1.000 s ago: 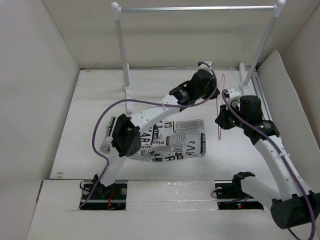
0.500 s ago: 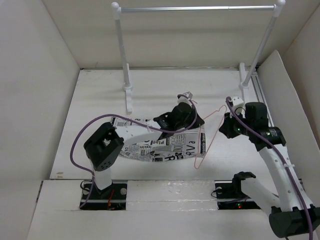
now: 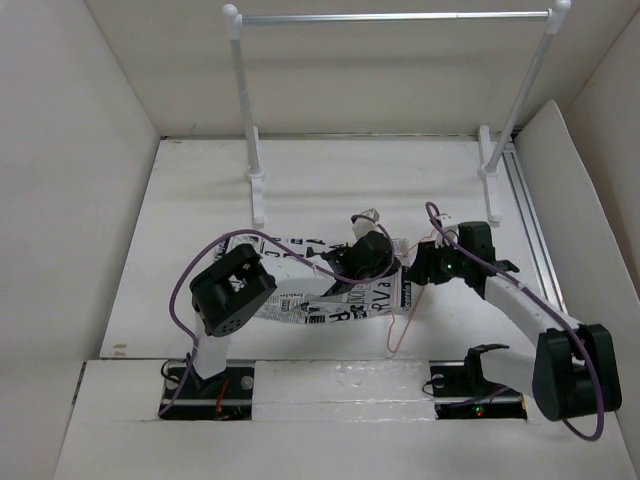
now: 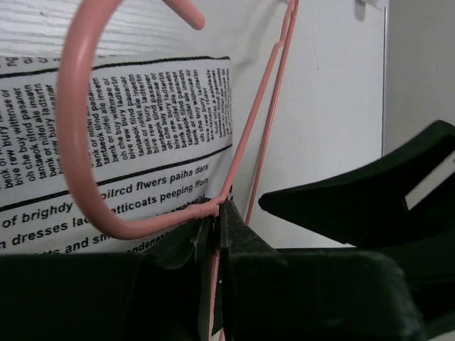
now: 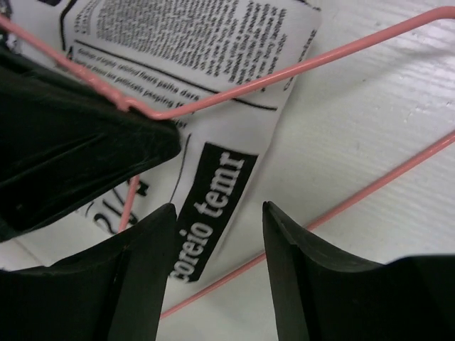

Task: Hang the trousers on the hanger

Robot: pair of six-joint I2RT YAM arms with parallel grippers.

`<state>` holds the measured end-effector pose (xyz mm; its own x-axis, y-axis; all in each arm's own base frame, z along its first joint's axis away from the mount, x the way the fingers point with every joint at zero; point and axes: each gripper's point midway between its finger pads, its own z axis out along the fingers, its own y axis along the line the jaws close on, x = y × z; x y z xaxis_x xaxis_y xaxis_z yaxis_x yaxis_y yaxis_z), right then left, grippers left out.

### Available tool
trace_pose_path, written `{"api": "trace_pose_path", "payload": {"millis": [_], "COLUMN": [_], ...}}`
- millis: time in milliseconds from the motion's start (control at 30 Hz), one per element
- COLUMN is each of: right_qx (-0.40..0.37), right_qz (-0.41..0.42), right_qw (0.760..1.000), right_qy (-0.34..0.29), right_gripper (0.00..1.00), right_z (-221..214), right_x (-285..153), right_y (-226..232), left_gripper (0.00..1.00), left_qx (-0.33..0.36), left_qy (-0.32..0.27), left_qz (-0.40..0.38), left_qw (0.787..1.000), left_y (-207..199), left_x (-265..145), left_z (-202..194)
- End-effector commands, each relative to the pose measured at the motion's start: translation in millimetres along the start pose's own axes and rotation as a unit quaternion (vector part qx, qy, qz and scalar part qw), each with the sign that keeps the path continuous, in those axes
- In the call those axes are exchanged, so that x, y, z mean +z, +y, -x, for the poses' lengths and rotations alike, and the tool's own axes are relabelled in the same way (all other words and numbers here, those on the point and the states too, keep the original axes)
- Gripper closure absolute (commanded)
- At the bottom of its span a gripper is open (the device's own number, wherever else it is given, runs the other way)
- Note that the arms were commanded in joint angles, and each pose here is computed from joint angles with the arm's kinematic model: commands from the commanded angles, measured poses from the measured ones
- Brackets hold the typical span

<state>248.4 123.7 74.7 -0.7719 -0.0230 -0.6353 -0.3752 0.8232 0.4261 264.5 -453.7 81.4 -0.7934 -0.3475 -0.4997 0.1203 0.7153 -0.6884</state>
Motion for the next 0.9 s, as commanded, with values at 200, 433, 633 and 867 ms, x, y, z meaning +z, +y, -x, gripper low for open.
{"api": "trace_pose_path", "payload": {"millis": [200, 433, 633, 867], "right_qx": [0.023, 0.054, 0.035, 0.038], "right_qz": [0.029, 0.056, 0.002, -0.056], "right_qw": [0.999, 0.996, 0.994, 0.992], "right_qy": [-0.03, -0.054, -0.107, -0.11], "right_gripper": [0.33, 1.0, 1.0, 1.0], "right_z": [4.6, 2.6, 55.1, 56.5], "right_x": [51.3, 42.5, -15.3, -52.5], "right_y": [-8.1, 4.3, -4.1, -37.6], "left_gripper": [1.0, 1.0, 1.0, 1.0], "left_qx": [0.011, 0.028, 0.06, 0.062], "left_qy": [-0.068, -0.078, -0.1, -0.135], "left_qz": [0.027, 0.058, 0.089, 0.13], "left_qw": [0.997, 0.995, 0.989, 0.98], "left_y": [6.8, 26.3, 54.9, 94.5], "left_x": [0.4, -0.5, -20.6, -55.9], "left_z": [24.1, 33.4, 51.8, 82.1]}}
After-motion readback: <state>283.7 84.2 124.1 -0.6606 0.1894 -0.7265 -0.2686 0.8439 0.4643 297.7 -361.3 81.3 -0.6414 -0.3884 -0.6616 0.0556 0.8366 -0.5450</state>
